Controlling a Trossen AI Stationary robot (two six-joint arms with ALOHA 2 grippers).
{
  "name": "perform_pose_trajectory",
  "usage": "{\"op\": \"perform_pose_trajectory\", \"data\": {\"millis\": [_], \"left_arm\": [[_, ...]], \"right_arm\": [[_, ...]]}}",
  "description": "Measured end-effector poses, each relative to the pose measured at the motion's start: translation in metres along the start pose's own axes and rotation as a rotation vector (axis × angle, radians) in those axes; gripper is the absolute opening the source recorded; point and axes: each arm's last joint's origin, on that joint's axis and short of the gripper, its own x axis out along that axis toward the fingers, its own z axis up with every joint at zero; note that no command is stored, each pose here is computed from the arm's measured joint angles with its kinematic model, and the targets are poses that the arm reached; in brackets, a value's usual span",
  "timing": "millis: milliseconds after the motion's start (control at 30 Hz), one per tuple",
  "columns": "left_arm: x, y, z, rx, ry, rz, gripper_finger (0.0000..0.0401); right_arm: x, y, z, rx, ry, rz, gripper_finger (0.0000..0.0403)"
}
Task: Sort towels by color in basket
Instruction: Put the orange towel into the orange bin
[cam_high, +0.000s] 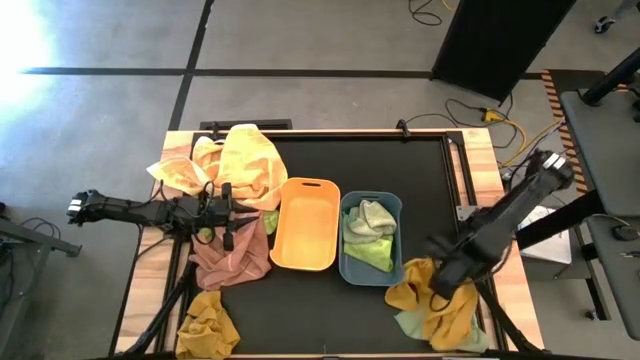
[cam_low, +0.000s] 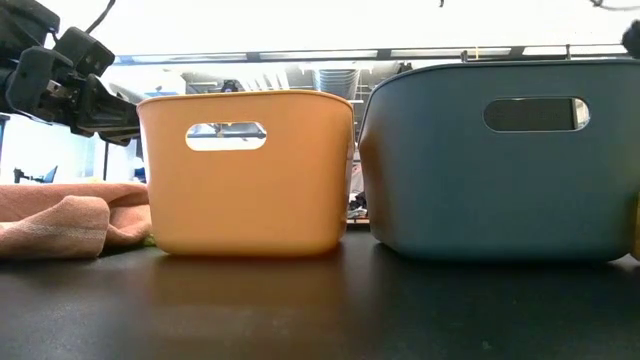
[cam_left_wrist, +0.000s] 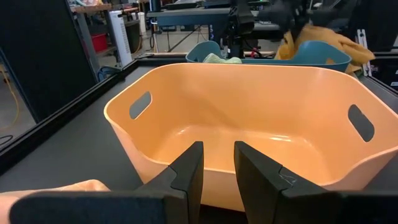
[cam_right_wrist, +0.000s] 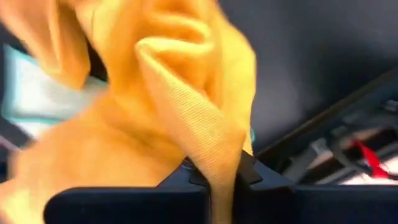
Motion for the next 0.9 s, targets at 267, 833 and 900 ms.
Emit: {"op": "perform_pose_trajectory", "data": {"millis": [267,833,900], "left_arm": [[0.000,0.000,0.000,0.000,0.000,0.000,0.0075],[0.000,0.000,0.000,0.000,0.000,0.000,0.0075],[0.000,0.000,0.000,0.000,0.000,0.000,0.0075]], "right_arm": [[-0.086,-0.043,-0.004,0.102,-0.456,0.187,0.0009],[-0.180,0.004,0.018,-0.186,-1.478,0.228,0.0009],[-0.178,0.012,0.028,-0.180,-1.504,0.162,0.0009]]}}
